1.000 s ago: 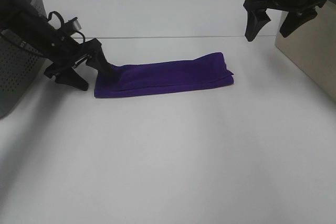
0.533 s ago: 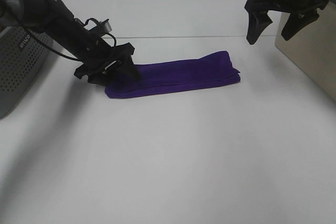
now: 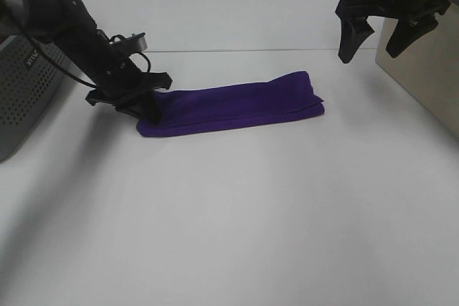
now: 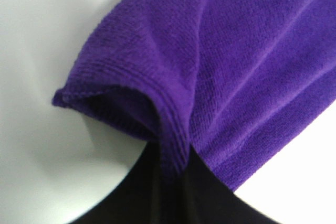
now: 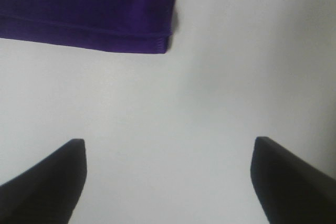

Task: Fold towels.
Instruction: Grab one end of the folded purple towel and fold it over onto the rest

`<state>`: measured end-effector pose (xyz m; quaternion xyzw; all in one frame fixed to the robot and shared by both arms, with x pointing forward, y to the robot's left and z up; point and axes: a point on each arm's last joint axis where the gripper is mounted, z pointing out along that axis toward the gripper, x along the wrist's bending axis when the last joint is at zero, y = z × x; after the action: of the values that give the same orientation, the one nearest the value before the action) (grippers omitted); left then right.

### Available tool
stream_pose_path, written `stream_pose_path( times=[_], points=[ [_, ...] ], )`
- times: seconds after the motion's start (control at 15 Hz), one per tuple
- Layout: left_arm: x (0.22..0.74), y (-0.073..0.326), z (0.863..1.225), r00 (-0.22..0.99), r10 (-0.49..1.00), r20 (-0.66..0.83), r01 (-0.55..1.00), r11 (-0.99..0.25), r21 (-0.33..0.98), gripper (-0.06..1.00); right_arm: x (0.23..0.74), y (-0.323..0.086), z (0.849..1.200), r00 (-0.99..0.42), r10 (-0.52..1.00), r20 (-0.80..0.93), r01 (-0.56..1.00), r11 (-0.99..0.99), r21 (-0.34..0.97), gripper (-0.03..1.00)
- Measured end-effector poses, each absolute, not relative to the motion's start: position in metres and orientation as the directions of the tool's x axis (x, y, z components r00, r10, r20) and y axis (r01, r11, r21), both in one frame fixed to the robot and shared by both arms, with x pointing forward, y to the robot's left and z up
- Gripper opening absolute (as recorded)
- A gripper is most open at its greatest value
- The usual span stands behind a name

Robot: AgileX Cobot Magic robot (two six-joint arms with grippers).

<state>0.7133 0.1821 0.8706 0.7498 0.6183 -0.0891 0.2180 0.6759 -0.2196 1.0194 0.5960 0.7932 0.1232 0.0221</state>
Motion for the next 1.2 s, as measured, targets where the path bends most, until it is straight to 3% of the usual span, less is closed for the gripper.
stream_pose_path(
  times=[0.27,0.4,0.67,0.8,1.0,1.2],
  points=[
    [0.718,0.236,0.93,0.221,0.917,-0.331,0.951,-0.129,0.28,0.01,0.675,-0.22,1.022,-0.278,0.954,0.115,0.943,0.248,0.224,0.83],
    [0.715,0.24,0.954,0.246,0.908,-0.34,0.948,-0.153,0.278,0.01,0.672,-0.219,1.031,-0.263,0.957,0.123,0.943,0.228,0.241,0.83],
    [0.718,0.188,0.968,0.361,0.865,-0.348,0.909,-0.243,0.338,0.01,0.667,-0.219,1.047,-0.266,0.955,0.129,0.935,0.222,0.278,0.83],
    [0.722,0.126,0.949,0.439,0.821,-0.364,0.879,-0.31,0.362,0.01,0.66,-0.218,1.065,-0.269,0.952,0.148,0.924,0.212,0.317,0.83],
    [0.725,0.085,0.925,0.447,0.807,-0.387,0.881,-0.323,0.345,0.01,0.653,-0.219,1.082,-0.275,0.95,0.151,0.912,0.208,0.354,0.83],
    [0.727,0.068,0.917,0.44,0.805,-0.398,0.884,-0.312,0.348,0.02,0.649,-0.219,1.091,-0.277,0.949,0.151,0.905,0.204,0.373,0.83]
  ],
)
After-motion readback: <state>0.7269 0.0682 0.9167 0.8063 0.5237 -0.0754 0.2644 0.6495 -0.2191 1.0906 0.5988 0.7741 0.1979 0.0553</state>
